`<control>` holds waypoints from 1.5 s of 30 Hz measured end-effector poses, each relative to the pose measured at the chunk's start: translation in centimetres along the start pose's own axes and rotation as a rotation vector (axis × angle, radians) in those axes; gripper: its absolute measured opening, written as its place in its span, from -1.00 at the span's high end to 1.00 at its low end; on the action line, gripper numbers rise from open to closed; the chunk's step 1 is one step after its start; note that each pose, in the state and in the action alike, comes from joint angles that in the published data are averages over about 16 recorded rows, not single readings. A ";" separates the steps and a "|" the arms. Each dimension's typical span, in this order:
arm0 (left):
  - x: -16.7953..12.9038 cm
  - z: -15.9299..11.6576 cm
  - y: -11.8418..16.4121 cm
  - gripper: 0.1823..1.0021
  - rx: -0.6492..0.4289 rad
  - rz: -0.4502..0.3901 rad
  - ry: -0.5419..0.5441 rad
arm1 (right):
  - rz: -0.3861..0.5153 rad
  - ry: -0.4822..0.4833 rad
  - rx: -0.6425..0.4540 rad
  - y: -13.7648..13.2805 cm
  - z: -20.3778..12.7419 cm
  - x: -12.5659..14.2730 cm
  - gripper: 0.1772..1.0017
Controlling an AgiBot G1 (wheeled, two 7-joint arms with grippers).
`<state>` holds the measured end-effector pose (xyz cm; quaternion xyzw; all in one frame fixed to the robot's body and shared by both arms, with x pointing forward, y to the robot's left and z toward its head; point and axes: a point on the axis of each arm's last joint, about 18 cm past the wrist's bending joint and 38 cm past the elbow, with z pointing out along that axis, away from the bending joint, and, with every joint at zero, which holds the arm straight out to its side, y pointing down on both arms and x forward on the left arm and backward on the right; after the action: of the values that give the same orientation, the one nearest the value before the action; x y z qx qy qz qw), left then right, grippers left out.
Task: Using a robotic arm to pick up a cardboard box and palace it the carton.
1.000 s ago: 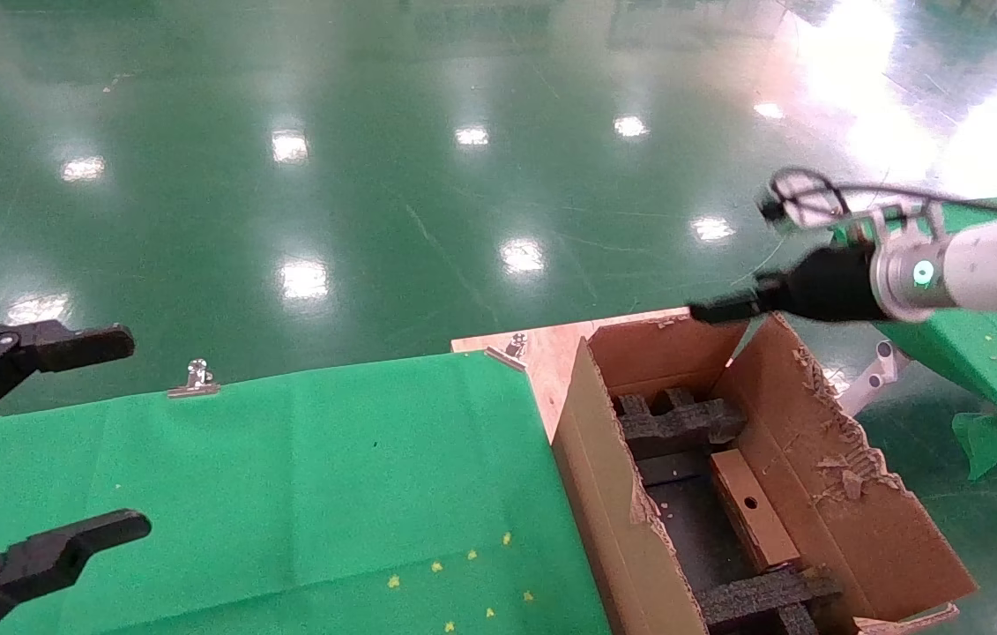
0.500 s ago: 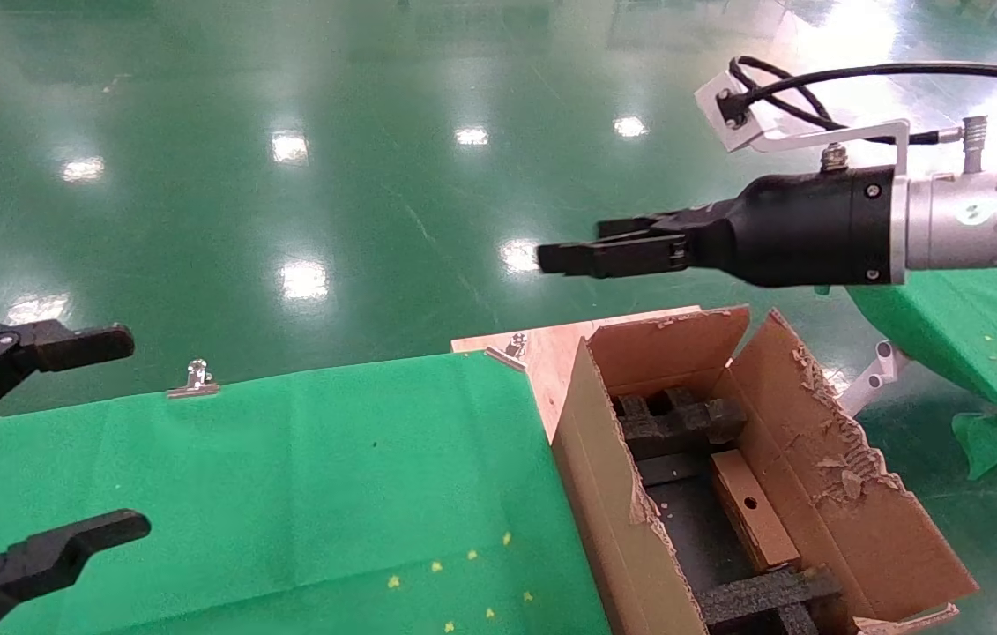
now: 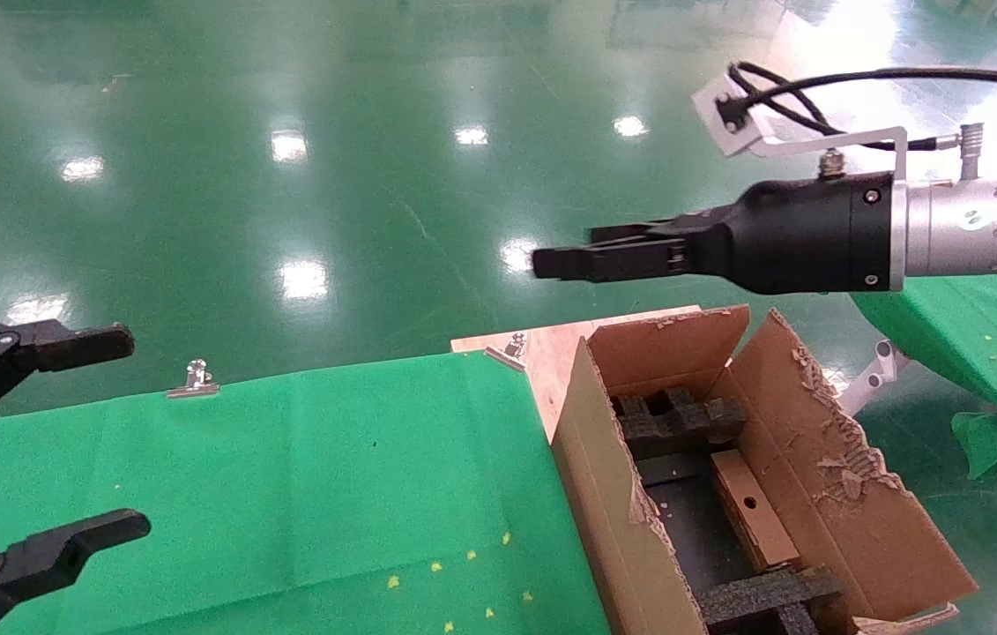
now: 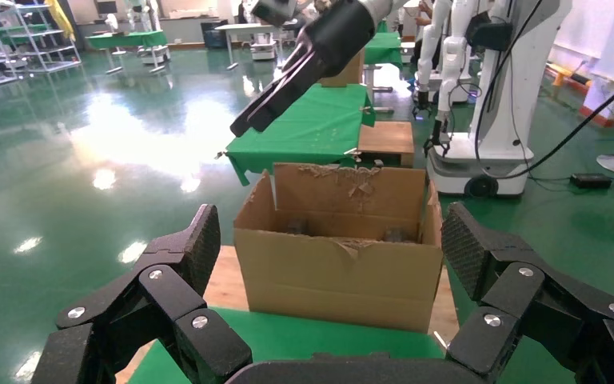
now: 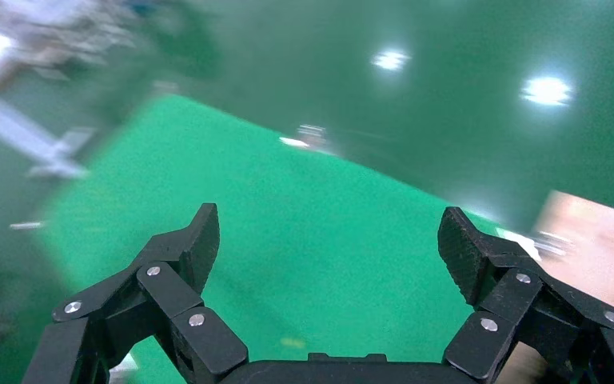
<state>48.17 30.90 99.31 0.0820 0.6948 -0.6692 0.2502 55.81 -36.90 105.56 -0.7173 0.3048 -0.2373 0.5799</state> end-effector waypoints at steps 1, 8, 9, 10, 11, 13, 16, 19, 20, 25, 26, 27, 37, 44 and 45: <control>0.0 0.0 0.0 -1.00 0.000 0.000 0.000 | -0.008 -0.009 0.000 0.0 0.2 -0.2 -1.00; 0.0 0.0 0.0 -1.00 0.000 0.000 0.000 | -0.072 -0.102 0.009 0.4 1.3 -2.0 -1.00; 0.0 0.0 0.0 -1.00 0.000 0.000 0.000 | -0.083 -0.116 0.012 0.5 1.5 -2.3 -1.00; 0.0 0.0 0.0 -1.00 0.000 0.000 0.000 | -0.093 -0.131 0.014 0.5 1.6 -2.5 -1.00; 0.0 0.0 0.0 -1.00 0.000 0.000 0.000 | -0.103 -0.144 0.017 0.6 1.8 -2.8 -1.00; 0.0 0.0 0.0 -1.00 0.000 0.000 0.000 | -0.124 -0.172 0.024 0.8 2.0 -3.3 -1.00; 0.0 0.0 0.0 -1.00 0.000 0.000 0.000 | -0.154 -0.211 0.035 1.0 2.4 -4.1 -1.00; 0.0 0.0 0.0 -1.00 0.000 0.000 0.000 | -0.185 -0.250 0.048 1.3 2.6 -4.8 -1.00; 0.0 0.0 0.0 -1.00 0.000 0.000 0.000 | -0.195 -0.262 0.053 1.4 2.7 -5.1 -1.00; 0.0 0.0 0.0 -1.00 0.000 0.000 0.000 | -0.245 -0.319 0.081 1.8 2.9 -6.2 -1.00; 0.0 0.0 0.0 -1.00 0.000 0.000 0.000 | -0.255 -0.330 0.087 2.0 2.9 -6.4 -1.00; 0.0 0.0 0.0 -1.00 0.000 0.000 0.000 | -0.265 -0.341 0.093 2.1 2.9 -6.6 -1.00; 0.0 0.0 0.0 -1.00 0.000 0.000 0.000 | -0.364 -0.431 0.164 3.2 2.6 -8.3 -1.00; 0.0 0.0 0.0 -1.00 0.000 0.000 0.000 | -0.431 -0.476 0.220 4.2 2.0 -9.3 -1.00; 0.0 0.0 0.0 -1.00 0.000 0.000 0.000 | -0.441 -0.482 0.229 4.4 1.9 -9.4 -1.00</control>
<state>48.17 30.90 99.31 0.0820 0.6948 -0.6692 0.2502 49.85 -29.49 100.98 -0.7317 -0.0317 -0.2134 0.6466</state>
